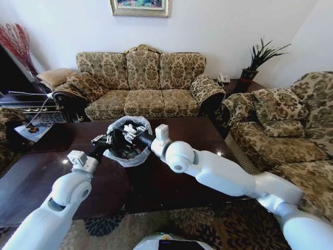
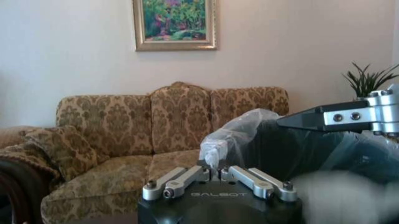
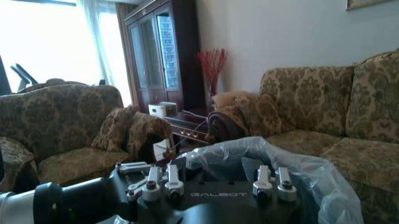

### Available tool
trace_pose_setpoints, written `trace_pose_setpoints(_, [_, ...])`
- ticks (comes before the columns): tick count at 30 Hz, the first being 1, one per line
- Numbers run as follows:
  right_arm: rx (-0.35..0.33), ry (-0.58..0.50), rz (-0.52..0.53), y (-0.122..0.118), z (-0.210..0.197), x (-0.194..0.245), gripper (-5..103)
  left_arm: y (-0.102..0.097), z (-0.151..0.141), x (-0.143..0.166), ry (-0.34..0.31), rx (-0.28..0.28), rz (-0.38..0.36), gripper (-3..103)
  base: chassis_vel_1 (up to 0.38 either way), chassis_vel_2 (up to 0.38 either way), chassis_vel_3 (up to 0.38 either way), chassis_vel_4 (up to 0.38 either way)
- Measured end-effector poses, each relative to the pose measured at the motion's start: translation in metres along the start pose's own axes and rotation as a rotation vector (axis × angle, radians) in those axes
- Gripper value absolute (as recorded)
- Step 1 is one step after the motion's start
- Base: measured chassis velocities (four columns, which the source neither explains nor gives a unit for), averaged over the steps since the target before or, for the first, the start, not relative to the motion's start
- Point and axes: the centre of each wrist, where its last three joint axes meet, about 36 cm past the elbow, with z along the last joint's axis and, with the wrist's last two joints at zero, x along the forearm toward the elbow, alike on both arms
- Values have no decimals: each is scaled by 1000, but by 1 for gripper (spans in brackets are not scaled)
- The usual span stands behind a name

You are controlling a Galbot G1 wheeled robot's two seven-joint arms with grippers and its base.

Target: Move to the front of the table and place the trash on the table into the trash bin.

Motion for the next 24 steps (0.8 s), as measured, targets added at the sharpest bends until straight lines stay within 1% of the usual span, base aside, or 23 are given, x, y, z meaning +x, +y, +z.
trace_pose_setpoints(1, [0,0,0,0,0,0,55,0,0,0,0,0,0,4,0,0,0,0])
trace_pose_setpoints(4, [22,-21,20,0,-1,-6,71,1,0,1,-7,8,-6,4,0,0,0,0])
trace_pose_setpoints(5, [22,-21,20,0,-1,-6,71,1,0,1,-7,8,-6,4,0,0,0,0])
trace_pose_setpoints(7, [32,-58,69,-2,-8,-1,82,-1,0,4,-12,17,-17,4,0,0,0,0])
trace_pose_setpoints(8, [32,-58,69,-2,-8,-1,82,-1,0,4,-12,17,-17,4,0,0,0,0])
trace_pose_setpoints(9, [39,-73,104,-6,-11,8,88,-2,2,7,-13,22,-25,4,0,0,0,0])
trace_pose_setpoints(10, [39,-73,104,-6,-11,8,88,-2,2,7,-13,22,-25,4,0,0,0,0])
trace_pose_setpoints(11, [51,-82,136,-11,-10,18,93,-4,3,10,-12,26,-32,4,0,0,0,0])
trace_pose_setpoints(12, [75,-80,175,-18,-6,33,97,-7,4,13,-14,35,-39,4,0,0,0,0])
trace_pose_setpoints(13, [103,-72,209,-24,1,47,99,-9,3,15,-18,43,-41,4,0,0,0,0])
trace_pose_setpoints(14, [121,-62,233,-29,6,57,100,-11,3,17,-22,50,-43,4,0,0,0,0])
trace_pose_setpoints(15, [121,-62,233,-29,6,57,100,-11,3,17,-22,50,-43,4,0,0,0,0])
trace_pose_setpoints(16, [140,-44,264,-33,13,70,100,-13,3,18,-26,58,-45,4,0,0,0,0])
trace_pose_setpoints(18, [154,9,328,-37,34,103,100,-15,6,20,-30,66,-47,4,0,0,0,0])
trace_pose_setpoints(19, [154,9,328,-37,34,103,100,-15,6,20,-30,66,-47,4,0,0,0,0])
trace_pose_setpoints(21, [159,55,359,-30,51,131,100,-17,8,22,-35,67,-53,4,0,0,0,0])
trace_pose_setpoints(22, [159,55,359,-30,51,131,100,-17,8,22,-35,67,-53,4,0,0,0,0])
trace_pose_setpoints(24, [160,71,367,-24,58,146,100,-19,9,23,-36,70,-53,4,32,-17,-17,11])
